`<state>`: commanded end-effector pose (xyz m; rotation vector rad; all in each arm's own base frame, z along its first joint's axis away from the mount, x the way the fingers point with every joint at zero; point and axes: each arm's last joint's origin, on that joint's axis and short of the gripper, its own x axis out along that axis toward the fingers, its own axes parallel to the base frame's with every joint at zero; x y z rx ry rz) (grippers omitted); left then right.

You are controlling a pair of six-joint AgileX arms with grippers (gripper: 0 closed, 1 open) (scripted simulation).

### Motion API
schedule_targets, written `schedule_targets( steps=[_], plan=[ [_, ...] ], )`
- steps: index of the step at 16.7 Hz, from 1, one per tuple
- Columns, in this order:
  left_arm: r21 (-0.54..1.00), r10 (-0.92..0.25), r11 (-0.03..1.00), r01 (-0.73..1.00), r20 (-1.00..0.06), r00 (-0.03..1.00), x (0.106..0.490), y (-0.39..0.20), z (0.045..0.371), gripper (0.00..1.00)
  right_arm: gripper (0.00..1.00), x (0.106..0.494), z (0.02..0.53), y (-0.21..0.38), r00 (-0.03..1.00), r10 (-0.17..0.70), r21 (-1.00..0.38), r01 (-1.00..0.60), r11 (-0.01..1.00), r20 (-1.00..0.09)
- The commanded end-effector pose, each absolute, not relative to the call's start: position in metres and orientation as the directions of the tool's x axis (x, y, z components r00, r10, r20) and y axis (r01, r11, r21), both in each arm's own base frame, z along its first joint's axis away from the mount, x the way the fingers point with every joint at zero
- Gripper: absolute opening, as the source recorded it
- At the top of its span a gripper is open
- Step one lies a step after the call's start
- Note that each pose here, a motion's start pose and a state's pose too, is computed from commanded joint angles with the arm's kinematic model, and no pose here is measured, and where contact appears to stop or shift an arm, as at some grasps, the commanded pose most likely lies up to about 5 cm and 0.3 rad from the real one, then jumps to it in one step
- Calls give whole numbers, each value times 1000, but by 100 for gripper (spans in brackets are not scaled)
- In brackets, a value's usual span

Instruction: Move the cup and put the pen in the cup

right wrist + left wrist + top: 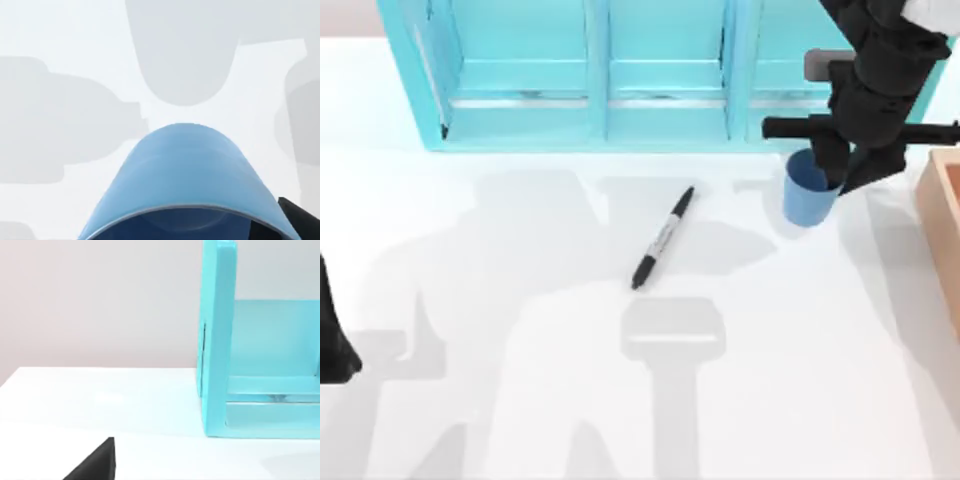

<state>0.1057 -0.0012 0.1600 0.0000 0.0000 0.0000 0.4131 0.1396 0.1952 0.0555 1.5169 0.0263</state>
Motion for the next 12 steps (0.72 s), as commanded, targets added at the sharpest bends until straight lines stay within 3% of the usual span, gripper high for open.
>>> schedule_targets(
  steps=[8, 12],
  plan=[
    [0, 0, 1000, 0, 0, 1000, 106, -1, 160, 100, 0, 414, 164, 148, 59, 52, 53, 8, 999, -997],
    [0, 0, 1000, 0, 0, 1000, 106, -1, 160, 100, 30, 414, 164, 148, 59, 52, 53, 8, 999, -997]
  ],
)
